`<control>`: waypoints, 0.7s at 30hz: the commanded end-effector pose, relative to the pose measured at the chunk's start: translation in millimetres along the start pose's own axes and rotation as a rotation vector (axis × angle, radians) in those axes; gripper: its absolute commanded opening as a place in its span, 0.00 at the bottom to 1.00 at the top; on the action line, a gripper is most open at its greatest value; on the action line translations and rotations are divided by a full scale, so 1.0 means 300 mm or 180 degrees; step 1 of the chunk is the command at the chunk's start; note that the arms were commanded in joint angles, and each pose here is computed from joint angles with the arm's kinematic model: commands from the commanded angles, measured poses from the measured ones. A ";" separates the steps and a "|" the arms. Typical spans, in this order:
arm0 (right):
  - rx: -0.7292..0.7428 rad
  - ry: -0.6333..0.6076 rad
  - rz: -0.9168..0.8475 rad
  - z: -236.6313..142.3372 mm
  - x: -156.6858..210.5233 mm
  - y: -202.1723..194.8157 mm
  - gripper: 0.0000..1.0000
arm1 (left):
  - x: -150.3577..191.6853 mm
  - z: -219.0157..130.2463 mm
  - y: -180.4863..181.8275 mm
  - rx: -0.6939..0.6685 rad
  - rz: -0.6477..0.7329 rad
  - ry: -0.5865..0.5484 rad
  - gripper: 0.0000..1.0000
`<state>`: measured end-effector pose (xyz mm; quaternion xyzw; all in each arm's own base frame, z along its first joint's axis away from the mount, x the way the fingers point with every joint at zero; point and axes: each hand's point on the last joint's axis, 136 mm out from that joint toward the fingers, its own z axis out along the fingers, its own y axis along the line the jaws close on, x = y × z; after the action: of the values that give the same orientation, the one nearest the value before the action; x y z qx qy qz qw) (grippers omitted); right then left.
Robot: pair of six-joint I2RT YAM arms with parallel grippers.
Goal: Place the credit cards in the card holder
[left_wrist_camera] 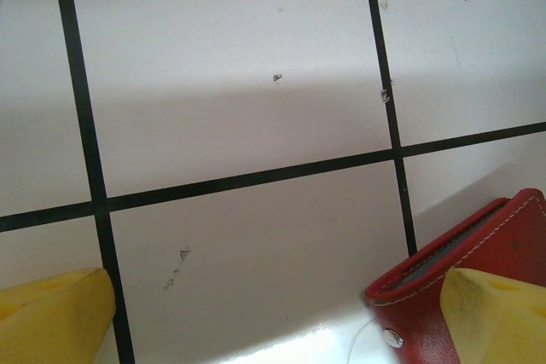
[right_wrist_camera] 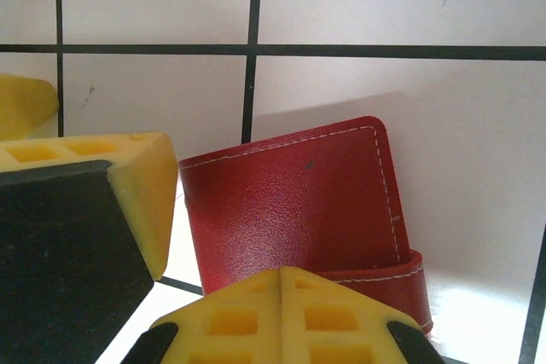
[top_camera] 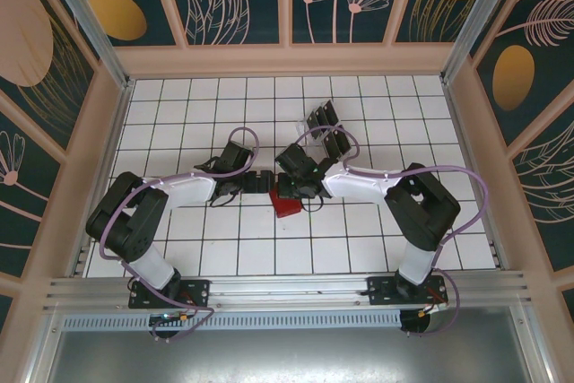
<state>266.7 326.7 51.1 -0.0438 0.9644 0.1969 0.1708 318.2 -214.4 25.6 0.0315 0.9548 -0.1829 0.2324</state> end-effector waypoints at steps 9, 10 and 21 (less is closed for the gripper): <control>0.0057 0.0116 0.0156 0.026 0.059 -0.060 0.00 | 0.091 0.049 0.008 0.0082 0.0023 0.0285 0.98; 0.0063 0.0122 0.0156 0.028 0.063 -0.064 0.00 | 0.091 0.049 0.007 0.0085 0.0027 0.0285 0.98; -0.0114 -0.0030 0.0136 -0.025 -0.004 0.005 0.00 | 0.091 0.050 0.009 0.0080 0.0024 0.0285 0.99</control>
<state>256.8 318.5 34.8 -0.0346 0.9678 0.1958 0.1541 318.5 -214.2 25.1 0.0315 0.9548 -0.1822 0.2326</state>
